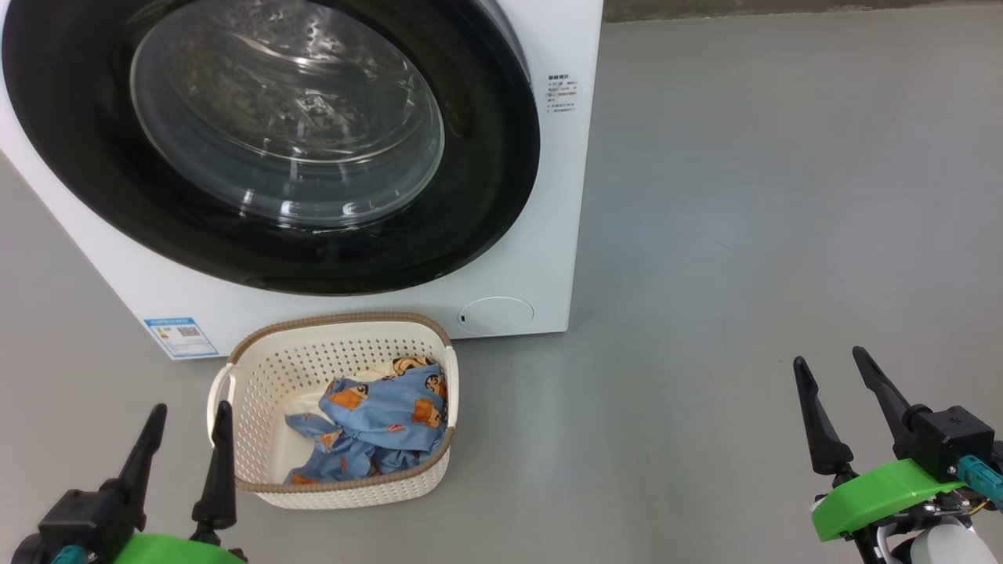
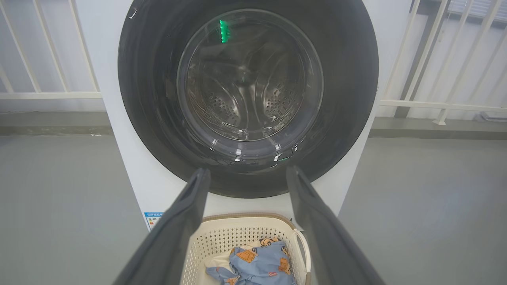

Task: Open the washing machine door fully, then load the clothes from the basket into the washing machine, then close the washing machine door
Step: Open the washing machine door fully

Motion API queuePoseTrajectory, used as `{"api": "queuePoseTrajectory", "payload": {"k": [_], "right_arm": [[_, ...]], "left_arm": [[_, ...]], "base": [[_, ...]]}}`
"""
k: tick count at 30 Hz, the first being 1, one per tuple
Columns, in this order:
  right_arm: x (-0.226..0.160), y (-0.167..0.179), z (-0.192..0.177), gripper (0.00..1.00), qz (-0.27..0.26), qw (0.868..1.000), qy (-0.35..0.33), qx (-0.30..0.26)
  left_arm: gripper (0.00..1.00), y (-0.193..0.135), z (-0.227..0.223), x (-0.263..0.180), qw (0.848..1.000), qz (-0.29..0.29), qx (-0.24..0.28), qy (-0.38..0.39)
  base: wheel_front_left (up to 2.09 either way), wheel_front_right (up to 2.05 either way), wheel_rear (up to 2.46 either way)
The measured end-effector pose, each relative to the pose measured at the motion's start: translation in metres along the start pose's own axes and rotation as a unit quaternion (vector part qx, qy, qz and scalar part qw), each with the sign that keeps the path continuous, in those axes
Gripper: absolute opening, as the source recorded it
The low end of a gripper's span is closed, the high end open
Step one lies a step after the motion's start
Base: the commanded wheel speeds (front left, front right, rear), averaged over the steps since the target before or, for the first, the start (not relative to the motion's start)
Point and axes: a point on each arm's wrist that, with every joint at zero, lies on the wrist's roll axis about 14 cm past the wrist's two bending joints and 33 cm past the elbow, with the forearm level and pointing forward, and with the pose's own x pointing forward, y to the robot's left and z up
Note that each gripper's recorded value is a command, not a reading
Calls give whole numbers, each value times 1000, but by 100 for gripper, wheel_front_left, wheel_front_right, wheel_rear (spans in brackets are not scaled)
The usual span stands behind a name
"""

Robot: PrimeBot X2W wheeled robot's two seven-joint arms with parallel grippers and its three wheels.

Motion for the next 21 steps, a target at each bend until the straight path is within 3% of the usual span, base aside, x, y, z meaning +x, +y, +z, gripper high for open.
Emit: {"api": "queuePoseTrajectory", "payload": {"k": [21], "right_arm": [[-1,-2,4,100,-9,1000,-8,25]], "left_arm": [[100,-8,8,-2,1000,-13,0,-12]], "base": [[0,0,0]]}}
